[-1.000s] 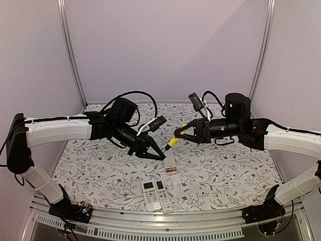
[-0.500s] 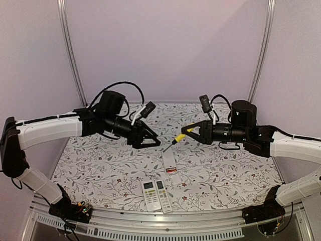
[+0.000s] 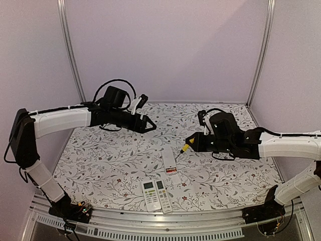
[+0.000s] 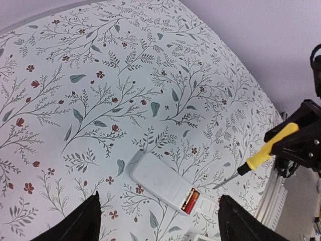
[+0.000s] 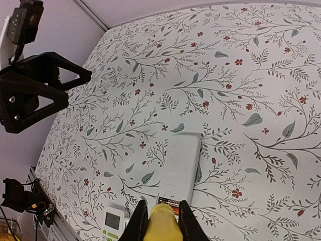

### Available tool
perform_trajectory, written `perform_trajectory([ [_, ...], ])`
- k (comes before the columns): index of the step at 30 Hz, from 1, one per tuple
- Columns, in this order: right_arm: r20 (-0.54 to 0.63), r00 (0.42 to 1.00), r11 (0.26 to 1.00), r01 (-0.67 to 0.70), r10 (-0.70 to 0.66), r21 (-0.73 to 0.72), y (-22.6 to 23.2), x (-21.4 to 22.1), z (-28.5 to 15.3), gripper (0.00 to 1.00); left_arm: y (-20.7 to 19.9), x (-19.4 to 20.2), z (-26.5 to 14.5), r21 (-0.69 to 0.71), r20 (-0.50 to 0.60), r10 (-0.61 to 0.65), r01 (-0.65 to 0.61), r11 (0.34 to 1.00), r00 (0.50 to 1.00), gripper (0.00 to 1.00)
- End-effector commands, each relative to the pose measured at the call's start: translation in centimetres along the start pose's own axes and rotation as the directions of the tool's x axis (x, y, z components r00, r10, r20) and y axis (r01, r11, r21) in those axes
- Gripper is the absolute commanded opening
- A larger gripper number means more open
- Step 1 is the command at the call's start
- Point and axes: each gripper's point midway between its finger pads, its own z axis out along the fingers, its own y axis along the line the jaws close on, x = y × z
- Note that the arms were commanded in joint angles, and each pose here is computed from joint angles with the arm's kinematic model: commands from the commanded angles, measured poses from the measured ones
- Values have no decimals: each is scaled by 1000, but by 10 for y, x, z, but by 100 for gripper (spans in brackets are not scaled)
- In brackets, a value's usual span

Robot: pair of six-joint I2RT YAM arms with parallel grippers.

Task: Unload the batteries from the remote control
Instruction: Adjust the remote control without the battery cover at the center of the board.

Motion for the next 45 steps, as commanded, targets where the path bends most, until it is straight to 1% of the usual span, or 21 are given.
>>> perform_trajectory([
  [1,10,998,996,-61,60,59,10,15,3,0,20,16,20,-81,-97,-68,60,995,993,80],
  [8,39,997,989,-67,63,128,2,17,2,0,20,25,52,-79,-164,-79,67,995,983,81],
  [10,30,998,985,-63,59,158,-2,18,4,0,23,31,63,-96,-188,-90,73,993,978,80],
  [13,18,997,978,-71,69,194,-7,21,7,0,27,36,74,-136,-196,-91,65,989,976,79],
  [18,2,996,971,-92,94,220,-12,28,12,0,26,37,91,-164,-213,-49,14,986,976,74],
  [22,-1,994,964,-108,112,243,-15,31,16,0,27,36,104,-183,-221,-30,-11,983,975,74],
  [24,1,993,961,-116,120,250,-16,32,17,0,27,36,112,-194,-229,-10,-35,980,973,73],
  [26,4,992,959,-124,127,254,-17,32,18,0,27,36,120,-210,-244,13,-66,976,970,70],
  [29,19,990,951,-136,136,278,-21,31,16,0,26,37,130,-228,-254,33,-94,969,967,69],
  [33,53,987,936,-161,152,313,-30,30,6,0,24,44,143,-251,-270,49,-120,961,962,71],
  [39,109,980,928,-193,167,318,-41,24,-13,0,34,61,153,-312,-321,57,-162,936,945,79],
  [45,131,978,923,-198,163,330,-47,22,-22,0,39,73,160,-351,-358,80,-213,912,930,82],
])
